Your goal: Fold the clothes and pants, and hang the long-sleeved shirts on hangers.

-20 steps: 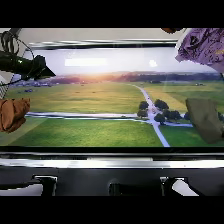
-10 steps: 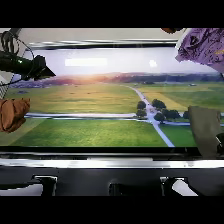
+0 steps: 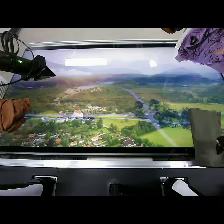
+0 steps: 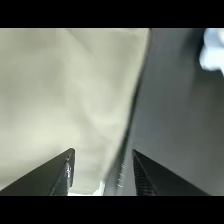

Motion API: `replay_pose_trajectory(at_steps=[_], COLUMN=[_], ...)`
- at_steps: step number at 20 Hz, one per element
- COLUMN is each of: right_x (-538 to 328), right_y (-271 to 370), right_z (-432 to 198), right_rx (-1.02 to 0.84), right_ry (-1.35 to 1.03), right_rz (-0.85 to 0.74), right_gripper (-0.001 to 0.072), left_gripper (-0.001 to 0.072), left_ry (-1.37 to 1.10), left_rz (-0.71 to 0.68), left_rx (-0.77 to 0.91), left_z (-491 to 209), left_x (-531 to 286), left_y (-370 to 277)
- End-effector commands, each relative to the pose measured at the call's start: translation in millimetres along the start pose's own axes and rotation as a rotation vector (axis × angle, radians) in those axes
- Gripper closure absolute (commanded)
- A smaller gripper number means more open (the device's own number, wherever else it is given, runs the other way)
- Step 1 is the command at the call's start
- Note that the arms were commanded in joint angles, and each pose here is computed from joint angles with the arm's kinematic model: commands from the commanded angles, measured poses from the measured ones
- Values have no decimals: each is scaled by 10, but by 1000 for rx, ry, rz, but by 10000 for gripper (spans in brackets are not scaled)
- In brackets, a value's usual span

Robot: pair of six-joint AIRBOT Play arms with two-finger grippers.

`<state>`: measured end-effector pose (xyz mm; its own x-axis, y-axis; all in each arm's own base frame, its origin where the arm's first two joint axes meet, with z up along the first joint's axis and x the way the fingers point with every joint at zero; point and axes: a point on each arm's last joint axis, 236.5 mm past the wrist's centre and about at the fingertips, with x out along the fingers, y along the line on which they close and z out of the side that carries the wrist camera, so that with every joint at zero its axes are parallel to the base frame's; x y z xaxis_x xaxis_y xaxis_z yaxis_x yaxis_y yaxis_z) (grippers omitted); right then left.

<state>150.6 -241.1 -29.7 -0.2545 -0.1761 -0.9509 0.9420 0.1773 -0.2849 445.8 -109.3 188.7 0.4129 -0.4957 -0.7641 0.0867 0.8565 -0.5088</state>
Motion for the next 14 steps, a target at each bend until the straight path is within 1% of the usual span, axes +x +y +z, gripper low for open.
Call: replay_pose_trajectory(at_steps=[1,2,3,4,5,6,7,8,10,11,14], right_x=[-434,-719,-1028,-1382,-1684,-1885,-2009,-2095,-2273,-2356,-2406], right_y=[516,836,1143,1464,1736,1951,2147,2331,2601,2680,2656], right_z=[332,426,464,435,303,83,-217,-623,-1501,-1963,-2996], right_rx=[-82,-118,-152,-210,-303,-414,-541,-694,-1001,-1149,-1479], right_ry=[-109,-152,-184,-219,-249,-265,-270,-266,-276,-289,-348], right_rz=[243,399,557,716,828,886,914,925,952,968,932], right_gripper=[303,378,413,435,444,475,517,544,660,663,669], left_gripper=[691,691,691,692,691,692,692,692,691,692,691], left_ry=[-2,-2,-3,-5,-6,-9,-12,-8,-9,-28,-71], left_rz=[1,1,6,24,49,76,106,128,179,201,213], left_rx=[0,0,0,4,9,13,25,44,57,57,38], left_z=[5,7,9,12,15,20,18,-6,-110,-186,-576], left_x=[-2,-2,-2,-2,-3,-6,-17,-16,-29,-41,-73], left_y=[3,5,16,58,110,166,220,251,332,384,477])
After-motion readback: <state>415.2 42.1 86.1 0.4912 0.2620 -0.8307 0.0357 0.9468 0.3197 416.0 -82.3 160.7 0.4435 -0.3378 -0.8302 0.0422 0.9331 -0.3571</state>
